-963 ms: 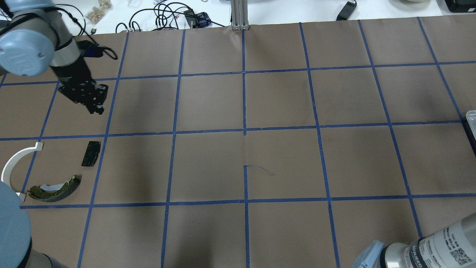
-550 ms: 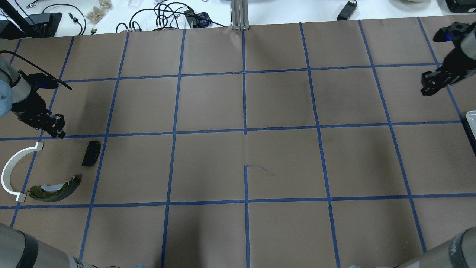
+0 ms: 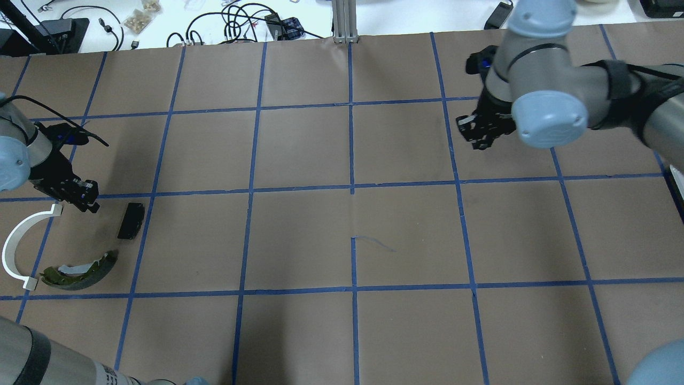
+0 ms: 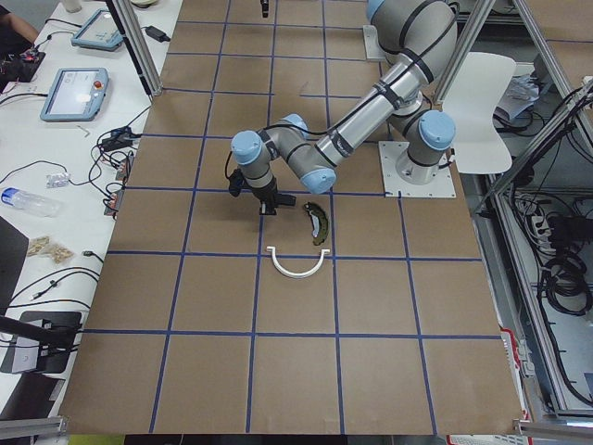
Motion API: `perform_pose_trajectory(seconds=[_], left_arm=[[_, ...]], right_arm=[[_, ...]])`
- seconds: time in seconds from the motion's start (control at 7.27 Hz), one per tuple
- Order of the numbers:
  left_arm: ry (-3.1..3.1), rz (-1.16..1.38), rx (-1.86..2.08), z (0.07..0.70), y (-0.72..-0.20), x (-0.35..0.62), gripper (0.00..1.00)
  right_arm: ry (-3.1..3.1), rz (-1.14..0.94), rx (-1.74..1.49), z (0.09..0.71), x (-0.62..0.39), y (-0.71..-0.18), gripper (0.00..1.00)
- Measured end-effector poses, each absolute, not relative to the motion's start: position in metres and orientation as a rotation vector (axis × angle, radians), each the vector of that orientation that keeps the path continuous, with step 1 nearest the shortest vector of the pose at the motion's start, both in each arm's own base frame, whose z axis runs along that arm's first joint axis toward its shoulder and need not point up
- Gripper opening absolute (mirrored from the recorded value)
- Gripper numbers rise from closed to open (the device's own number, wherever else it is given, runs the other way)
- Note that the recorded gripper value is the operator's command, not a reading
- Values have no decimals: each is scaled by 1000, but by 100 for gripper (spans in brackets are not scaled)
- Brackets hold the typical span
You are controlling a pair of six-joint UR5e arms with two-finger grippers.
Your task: Place bearing gear from tray to pile
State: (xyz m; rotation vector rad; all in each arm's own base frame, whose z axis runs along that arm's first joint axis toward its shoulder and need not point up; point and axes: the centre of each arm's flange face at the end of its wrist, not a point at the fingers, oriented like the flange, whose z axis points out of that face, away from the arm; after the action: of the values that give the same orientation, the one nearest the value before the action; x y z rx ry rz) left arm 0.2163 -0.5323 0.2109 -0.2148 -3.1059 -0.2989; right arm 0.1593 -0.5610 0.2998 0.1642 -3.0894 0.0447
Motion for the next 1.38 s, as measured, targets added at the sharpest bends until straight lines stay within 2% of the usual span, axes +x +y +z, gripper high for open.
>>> perform_pose_trajectory(seconds=[0.14,0.28,0.41,0.55,0.69,0.83,0.96,1.38], left_arm=[[-3098,-310,-205,206,-527,219,13],[-3092,-317,-195,202,-523,222,39],[-3089,-320,-192,201,-521,223,99],[-3088,-322,-191,200,-521,224,100],[-3090,-320,-190,201,-521,225,100],[-3096,-312,-196,204,-523,225,100],[-3106,-292,-213,211,-528,222,100],[-3166,-187,-327,258,-576,161,100]], right_arm=[[-3095,55,138,296,228,-538,10],[-3104,84,102,289,285,-517,10],[-3119,125,64,278,335,-498,18],[-3130,145,21,261,375,-479,23],[-3146,169,-21,248,404,-465,24],[-3167,196,-43,240,424,-455,37],[-3179,202,-48,233,434,-449,99],[-3191,250,-29,236,420,-469,100]])
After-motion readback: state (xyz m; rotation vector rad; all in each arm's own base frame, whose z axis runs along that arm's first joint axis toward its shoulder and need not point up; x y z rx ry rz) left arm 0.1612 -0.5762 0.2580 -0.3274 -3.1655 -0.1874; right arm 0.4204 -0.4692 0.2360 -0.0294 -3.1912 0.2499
